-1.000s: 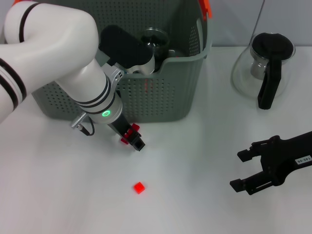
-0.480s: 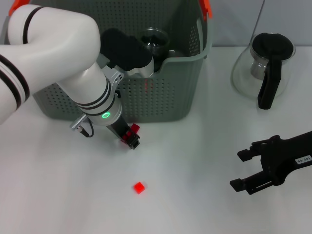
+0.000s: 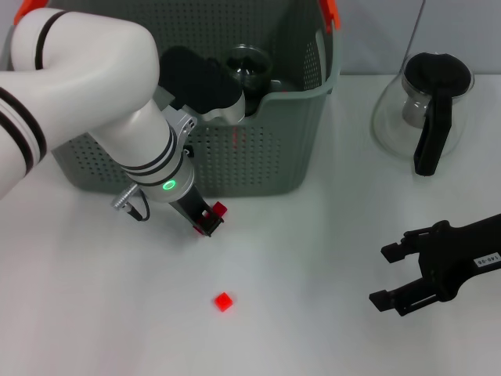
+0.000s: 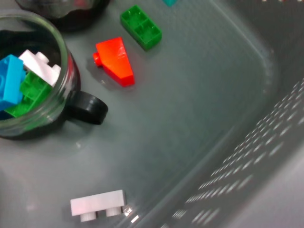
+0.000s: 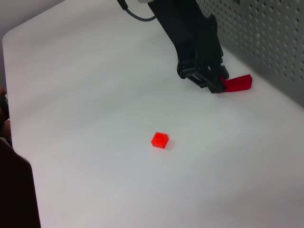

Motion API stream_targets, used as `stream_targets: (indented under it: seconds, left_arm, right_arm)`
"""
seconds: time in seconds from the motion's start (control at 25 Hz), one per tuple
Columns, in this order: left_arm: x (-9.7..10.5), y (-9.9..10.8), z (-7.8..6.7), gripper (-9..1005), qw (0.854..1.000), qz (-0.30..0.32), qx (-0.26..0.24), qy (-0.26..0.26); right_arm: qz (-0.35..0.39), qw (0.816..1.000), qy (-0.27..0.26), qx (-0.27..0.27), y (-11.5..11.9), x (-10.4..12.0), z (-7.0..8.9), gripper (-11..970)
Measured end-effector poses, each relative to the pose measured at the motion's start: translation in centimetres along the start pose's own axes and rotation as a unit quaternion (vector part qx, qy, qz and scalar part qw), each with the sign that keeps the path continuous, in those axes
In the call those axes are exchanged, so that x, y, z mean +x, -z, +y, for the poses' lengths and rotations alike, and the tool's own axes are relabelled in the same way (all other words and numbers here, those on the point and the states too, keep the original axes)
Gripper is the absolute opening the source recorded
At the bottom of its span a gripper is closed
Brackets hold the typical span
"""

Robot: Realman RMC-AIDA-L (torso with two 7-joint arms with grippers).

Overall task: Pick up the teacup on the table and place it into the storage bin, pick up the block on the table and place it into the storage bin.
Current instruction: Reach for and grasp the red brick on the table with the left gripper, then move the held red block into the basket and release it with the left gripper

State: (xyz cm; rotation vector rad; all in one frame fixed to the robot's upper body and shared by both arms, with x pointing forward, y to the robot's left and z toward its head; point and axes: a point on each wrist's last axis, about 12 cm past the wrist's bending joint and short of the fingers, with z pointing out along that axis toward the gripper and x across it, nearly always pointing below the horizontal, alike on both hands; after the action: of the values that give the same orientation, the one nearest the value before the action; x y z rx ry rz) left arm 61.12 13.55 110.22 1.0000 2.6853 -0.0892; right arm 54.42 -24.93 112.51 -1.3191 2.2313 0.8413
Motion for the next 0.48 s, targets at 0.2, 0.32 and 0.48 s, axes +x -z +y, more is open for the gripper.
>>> stream_targets:
  seconds: [0.2,0.32,0.48]
  left_arm:
    - [0.2,1.3,-0.4,181,1.000,0.001,0.024,-0.006]
    - [0.9,3.3,-1.0,183,0.995,-0.013,0.094,-0.013]
    - [2.5,7.3,-0.6,185,0.970,-0.079,0.229,-0.007]
  right_arm:
    - [0.000,1.000,-0.001,-0.001,0.0,0.2,0.0,940]
    - [0.002,1.000,-0.003,-0.001,0.1,0.4,-0.1,940]
    - [-0.003,1.000,-0.013,0.003,0.4,1.0,-0.2,941]
